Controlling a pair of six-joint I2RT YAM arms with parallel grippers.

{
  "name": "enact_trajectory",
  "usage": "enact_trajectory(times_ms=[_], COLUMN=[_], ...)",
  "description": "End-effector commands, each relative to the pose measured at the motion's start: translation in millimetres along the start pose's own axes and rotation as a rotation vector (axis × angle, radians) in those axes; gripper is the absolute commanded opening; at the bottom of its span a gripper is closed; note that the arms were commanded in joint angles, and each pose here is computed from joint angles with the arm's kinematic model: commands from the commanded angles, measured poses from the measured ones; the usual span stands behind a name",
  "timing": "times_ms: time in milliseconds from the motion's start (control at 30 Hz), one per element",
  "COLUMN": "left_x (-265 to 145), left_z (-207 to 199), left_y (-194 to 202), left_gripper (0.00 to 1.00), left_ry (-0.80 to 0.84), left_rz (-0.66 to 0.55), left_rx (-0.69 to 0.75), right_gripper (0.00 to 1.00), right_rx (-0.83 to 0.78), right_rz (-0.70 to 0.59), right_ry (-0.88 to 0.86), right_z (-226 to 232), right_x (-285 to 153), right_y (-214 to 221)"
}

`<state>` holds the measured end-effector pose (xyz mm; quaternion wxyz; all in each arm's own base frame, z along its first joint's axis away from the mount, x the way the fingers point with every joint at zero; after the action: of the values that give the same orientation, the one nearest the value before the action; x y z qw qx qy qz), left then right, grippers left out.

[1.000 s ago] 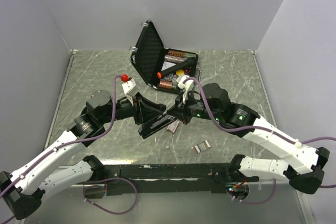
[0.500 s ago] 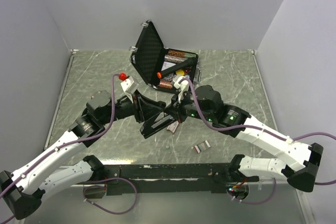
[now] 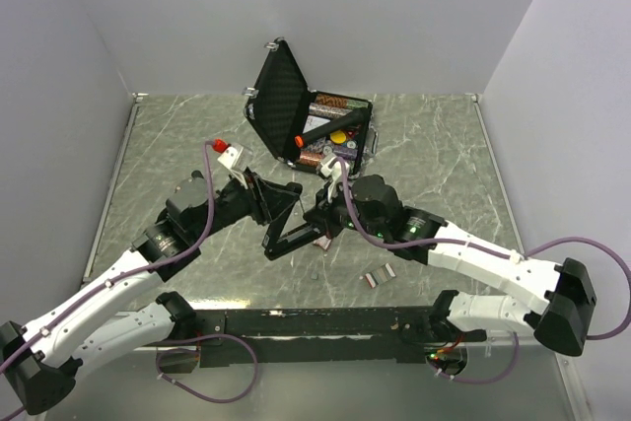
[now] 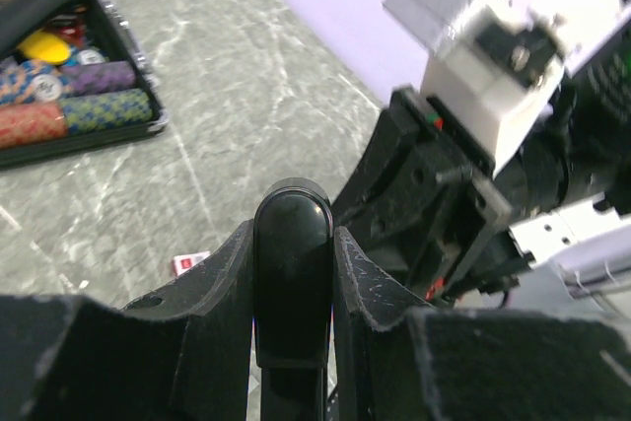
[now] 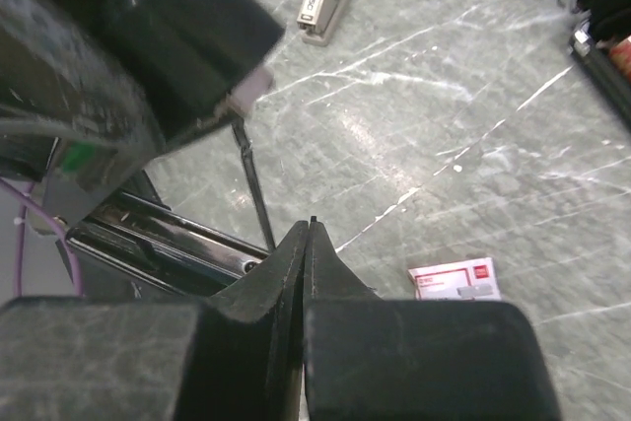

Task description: Unload the staples from the stapler

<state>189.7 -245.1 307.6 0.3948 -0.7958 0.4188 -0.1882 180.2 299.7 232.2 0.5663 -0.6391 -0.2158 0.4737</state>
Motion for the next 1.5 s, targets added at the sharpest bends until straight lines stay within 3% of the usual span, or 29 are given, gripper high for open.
enact_trajectory(times_ms=[0,700,1467], left_x=[-3.4,-17.3,10.4], left_z=[-18.8,16.4,80.8], left_y=[-59.5,-60.5,-53.2], left_gripper=[0.01,0.01,0.01], left_ry=[0.024,-0.151,-0.396], left_rz=[-0.271,-0.376,-0.514], left_rx=[-0.019,-0.090,-0.096], right_gripper=[0.00,0.00,0.00], right_rx=[0.057,0.197,0.432], right_rz=[0.007,0.048,0.052], right_ry=[-0.040,-0.167,-0.351], right_z=[9.7,43.2,84.5], right_x=[12.5,63.8,94.2], right_y=[12.4,55.9,71.7])
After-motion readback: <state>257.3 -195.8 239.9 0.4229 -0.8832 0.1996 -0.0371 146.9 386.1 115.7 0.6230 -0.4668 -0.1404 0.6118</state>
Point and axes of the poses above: each gripper's point midway between its finger pads, its own x axis out along the fingers, its own z axis along the line the jaws close on, y = z × x, the point moved 2 cm from there along -x, back along the fingers, and after that the axes turned 10 degrees about -x, right-handed, at the moved point
